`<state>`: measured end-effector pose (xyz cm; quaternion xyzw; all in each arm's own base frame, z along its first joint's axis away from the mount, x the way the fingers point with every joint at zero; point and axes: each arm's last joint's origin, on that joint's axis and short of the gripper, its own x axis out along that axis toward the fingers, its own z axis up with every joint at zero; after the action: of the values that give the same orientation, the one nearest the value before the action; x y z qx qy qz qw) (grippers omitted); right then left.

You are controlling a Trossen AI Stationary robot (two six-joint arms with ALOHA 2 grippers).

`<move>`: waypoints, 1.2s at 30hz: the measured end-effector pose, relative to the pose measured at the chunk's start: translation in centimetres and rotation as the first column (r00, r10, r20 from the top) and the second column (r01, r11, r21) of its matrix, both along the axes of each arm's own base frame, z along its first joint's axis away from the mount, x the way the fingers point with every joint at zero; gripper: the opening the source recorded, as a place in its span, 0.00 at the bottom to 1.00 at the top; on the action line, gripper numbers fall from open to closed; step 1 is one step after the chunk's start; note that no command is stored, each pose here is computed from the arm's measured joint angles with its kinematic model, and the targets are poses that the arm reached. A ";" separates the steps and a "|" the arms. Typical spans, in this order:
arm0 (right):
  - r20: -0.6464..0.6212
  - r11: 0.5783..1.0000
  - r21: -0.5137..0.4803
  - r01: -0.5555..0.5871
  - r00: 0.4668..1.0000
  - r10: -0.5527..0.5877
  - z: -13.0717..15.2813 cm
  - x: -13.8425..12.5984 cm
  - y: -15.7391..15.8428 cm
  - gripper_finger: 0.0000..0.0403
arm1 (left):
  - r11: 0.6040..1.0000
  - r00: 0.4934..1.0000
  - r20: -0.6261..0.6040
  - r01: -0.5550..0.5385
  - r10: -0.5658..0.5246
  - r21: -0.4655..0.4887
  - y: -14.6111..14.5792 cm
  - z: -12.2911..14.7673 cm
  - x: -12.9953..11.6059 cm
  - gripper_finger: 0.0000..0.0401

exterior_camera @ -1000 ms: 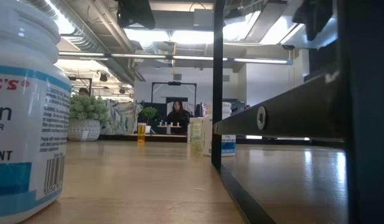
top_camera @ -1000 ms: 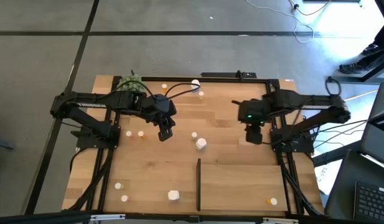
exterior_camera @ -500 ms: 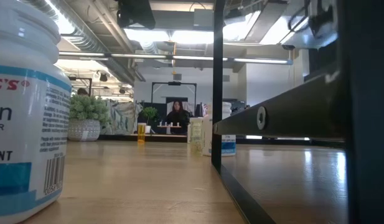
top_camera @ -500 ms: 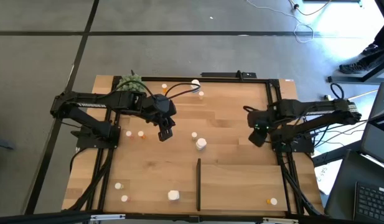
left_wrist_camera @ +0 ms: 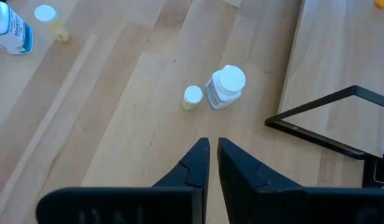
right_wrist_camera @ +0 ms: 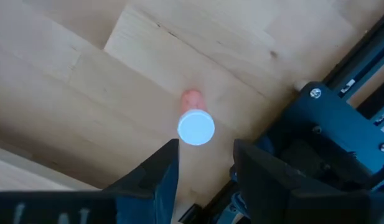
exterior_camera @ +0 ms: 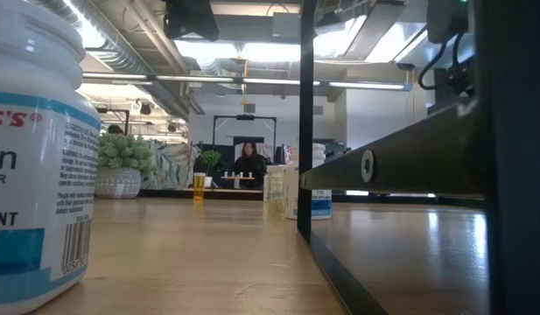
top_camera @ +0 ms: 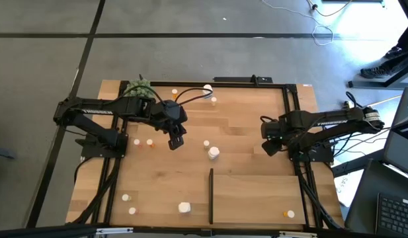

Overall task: Pick and place medicine bottles onto shelf by color
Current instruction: Put the top right pink pill bottle on the shelf

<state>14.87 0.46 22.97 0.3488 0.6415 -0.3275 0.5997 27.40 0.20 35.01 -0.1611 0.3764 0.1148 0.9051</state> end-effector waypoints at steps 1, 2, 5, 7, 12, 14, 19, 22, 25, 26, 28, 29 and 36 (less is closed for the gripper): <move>0.000 1.000 0.000 -0.001 1.000 0.001 0.0 0.0 0.0 0.38 | 1.000 1.000 0.000 0.000 0.000 0.000 0.0 0.0 0.0 0.07; 0.000 1.000 0.000 -0.001 1.000 0.001 0.0 0.0 0.0 0.38 | 1.000 1.000 0.000 0.000 0.000 0.000 0.0 0.0 0.0 0.07; 0.000 1.000 0.001 -0.022 1.000 0.022 0.0 0.0 0.0 0.38 | 1.000 1.000 0.000 0.004 -0.004 0.004 0.0 0.0 0.0 0.07; 0.003 0.999 0.003 -0.055 0.999 0.055 0.0 0.0 -0.1 0.38 | 1.000 1.000 -0.001 0.005 -0.005 0.007 0.0 0.0 0.0 0.07; 0.035 0.988 0.031 -0.152 0.988 0.151 -0.1 0.3 0.0 0.39 | 1.000 1.000 -0.001 0.002 -0.002 0.010 0.0 0.0 0.0 0.07; 0.044 0.987 0.041 -0.157 0.987 0.155 -0.1 0.3 0.1 0.41 | 1.000 1.000 -0.001 0.003 -0.003 0.010 0.0 0.0 0.0 0.07; 0.048 0.983 0.054 -0.173 0.984 0.171 -0.1 0.3 0.1 0.50 | 1.000 1.000 -0.001 0.007 -0.007 0.014 0.0 0.0 0.0 0.07; 0.042 0.991 0.053 -0.123 0.992 0.121 -0.1 0.3 0.1 0.56 | 0.999 1.000 -0.003 0.021 -0.021 0.027 0.0 0.0 0.0 0.07; 0.035 0.997 0.047 -0.066 0.997 0.065 -0.2 0.3 0.1 0.58 | 0.999 1.000 -0.004 0.022 -0.022 0.028 0.0 0.0 0.0 0.07; 0.030 0.998 0.048 -0.050 0.998 0.049 -0.4 0.3 0.1 0.59 | 0.999 1.000 -0.003 0.021 -0.021 0.028 0.0 0.0 0.0 0.07; 0.003 0.999 0.047 -0.020 1.000 0.019 -1.1 0.0 0.1 0.59 | 0.999 1.000 -0.004 0.022 -0.022 0.028 0.0 0.0 0.0 0.07; -0.014 0.999 0.049 -0.009 1.000 0.010 -1.5 -0.2 0.1 0.59 | 0.999 1.000 -0.003 0.022 -0.022 0.027 0.0 0.0 0.0 0.07; 0.040 0.999 0.036 0.005 0.999 -0.006 -1.8 0.3 0.0 0.57 | 0.999 1.000 -0.004 0.023 -0.023 0.028 0.0 0.0 0.0 0.07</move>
<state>15.21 0.50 21.14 0.3678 0.6341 -0.3105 0.6052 27.40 0.20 35.00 -0.1441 0.3782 0.1100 0.9078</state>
